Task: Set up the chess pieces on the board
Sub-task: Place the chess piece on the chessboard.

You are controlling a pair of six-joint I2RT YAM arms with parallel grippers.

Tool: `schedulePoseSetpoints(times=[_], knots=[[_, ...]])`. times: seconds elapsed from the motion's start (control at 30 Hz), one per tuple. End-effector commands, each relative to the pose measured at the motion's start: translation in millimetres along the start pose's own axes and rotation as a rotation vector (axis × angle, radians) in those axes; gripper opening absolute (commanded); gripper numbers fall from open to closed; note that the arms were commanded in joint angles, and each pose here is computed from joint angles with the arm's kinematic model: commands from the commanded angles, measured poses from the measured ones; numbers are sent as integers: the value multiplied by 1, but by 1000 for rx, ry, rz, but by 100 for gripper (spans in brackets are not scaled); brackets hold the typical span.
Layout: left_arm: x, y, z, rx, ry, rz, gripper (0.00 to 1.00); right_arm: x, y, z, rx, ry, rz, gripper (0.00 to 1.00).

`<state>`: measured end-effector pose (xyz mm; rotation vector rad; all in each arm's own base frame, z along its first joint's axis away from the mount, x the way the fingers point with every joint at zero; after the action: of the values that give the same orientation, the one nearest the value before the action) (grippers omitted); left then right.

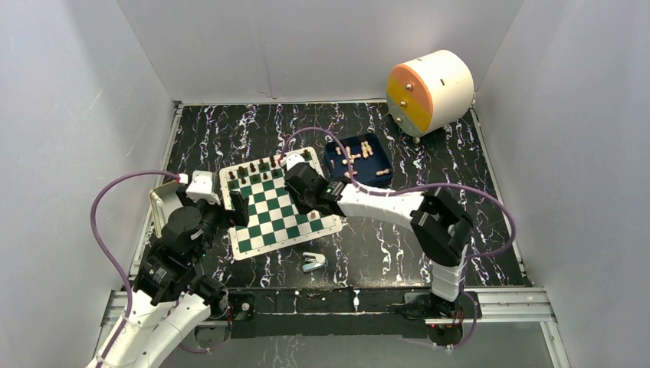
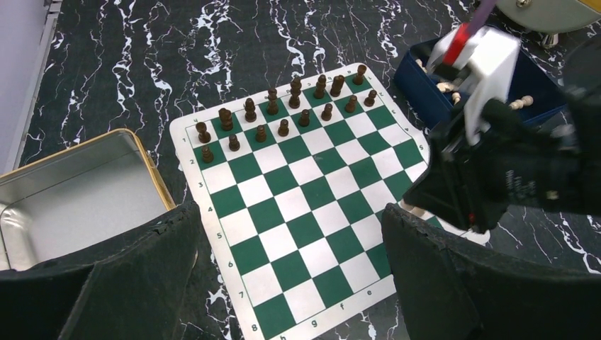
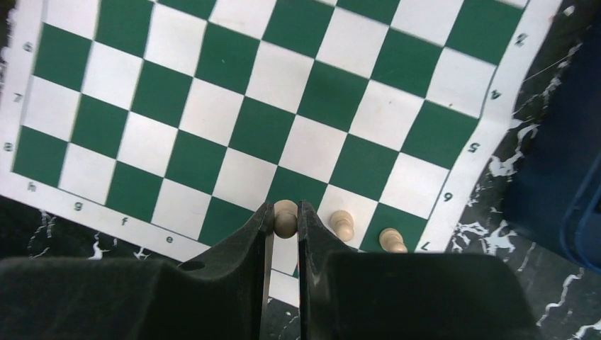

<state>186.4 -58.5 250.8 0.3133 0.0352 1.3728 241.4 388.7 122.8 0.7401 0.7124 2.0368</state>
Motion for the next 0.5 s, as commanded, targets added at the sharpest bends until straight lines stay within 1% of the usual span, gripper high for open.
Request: schedulePoseSetpoints(times=[0.0, 0.47], knots=[[3, 1, 5, -33, 1, 13, 95, 5, -15, -6, -7, -23, -11, 24], [2, 2, 6, -42, 1, 7, 95, 6, -37, -36, 61, 14, -75, 23]])
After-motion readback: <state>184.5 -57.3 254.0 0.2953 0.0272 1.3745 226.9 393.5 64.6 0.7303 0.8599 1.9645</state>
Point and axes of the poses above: each gripper's point midway between its finger pads, its own y axis back along the fingers, its own x axis along the line the jaws close on, z = x × y, the point moved 3 cm from there along y, back along the fingers, and after that the axes turned 13 degrees about -y, right-handed, at the moved point
